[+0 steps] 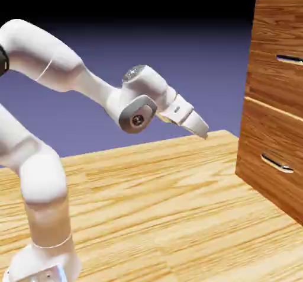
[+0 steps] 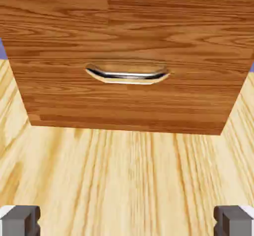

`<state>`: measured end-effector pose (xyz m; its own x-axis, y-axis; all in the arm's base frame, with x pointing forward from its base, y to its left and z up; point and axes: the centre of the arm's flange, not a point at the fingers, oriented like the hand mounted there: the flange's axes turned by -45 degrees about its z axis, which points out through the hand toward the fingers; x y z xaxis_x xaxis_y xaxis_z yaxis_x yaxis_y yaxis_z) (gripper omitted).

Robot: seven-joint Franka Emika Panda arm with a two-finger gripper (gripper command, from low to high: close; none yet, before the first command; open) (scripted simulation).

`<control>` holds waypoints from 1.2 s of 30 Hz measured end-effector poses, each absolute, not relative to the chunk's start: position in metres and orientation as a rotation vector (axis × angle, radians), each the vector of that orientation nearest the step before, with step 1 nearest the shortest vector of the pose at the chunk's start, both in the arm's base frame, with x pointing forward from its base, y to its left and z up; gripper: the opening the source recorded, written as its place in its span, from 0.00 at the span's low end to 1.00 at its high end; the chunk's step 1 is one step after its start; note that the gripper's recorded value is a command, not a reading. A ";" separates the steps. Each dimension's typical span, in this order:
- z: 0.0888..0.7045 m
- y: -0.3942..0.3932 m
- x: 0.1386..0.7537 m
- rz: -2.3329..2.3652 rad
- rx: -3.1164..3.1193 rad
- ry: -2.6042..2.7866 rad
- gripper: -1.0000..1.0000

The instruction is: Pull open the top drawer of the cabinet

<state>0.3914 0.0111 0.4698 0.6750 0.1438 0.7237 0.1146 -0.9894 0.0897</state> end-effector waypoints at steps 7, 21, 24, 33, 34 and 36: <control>0.536 0.042 0.396 1.292 2.472 0.911 0.50; 0.649 0.062 0.389 1.154 1.432 1.664 0.50; 0.668 0.059 0.388 1.084 1.211 1.729 0.50; 0.712 0.040 0.397 0.805 0.619 1.788 0.50; 0.715 0.037 0.399 0.769 0.561 1.786 0.50; 0.721 0.031 0.404 0.693 0.448 1.778 0.50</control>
<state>0.4041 0.0307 0.7208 -0.3070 0.6132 -0.7278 -0.0410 0.7555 0.6538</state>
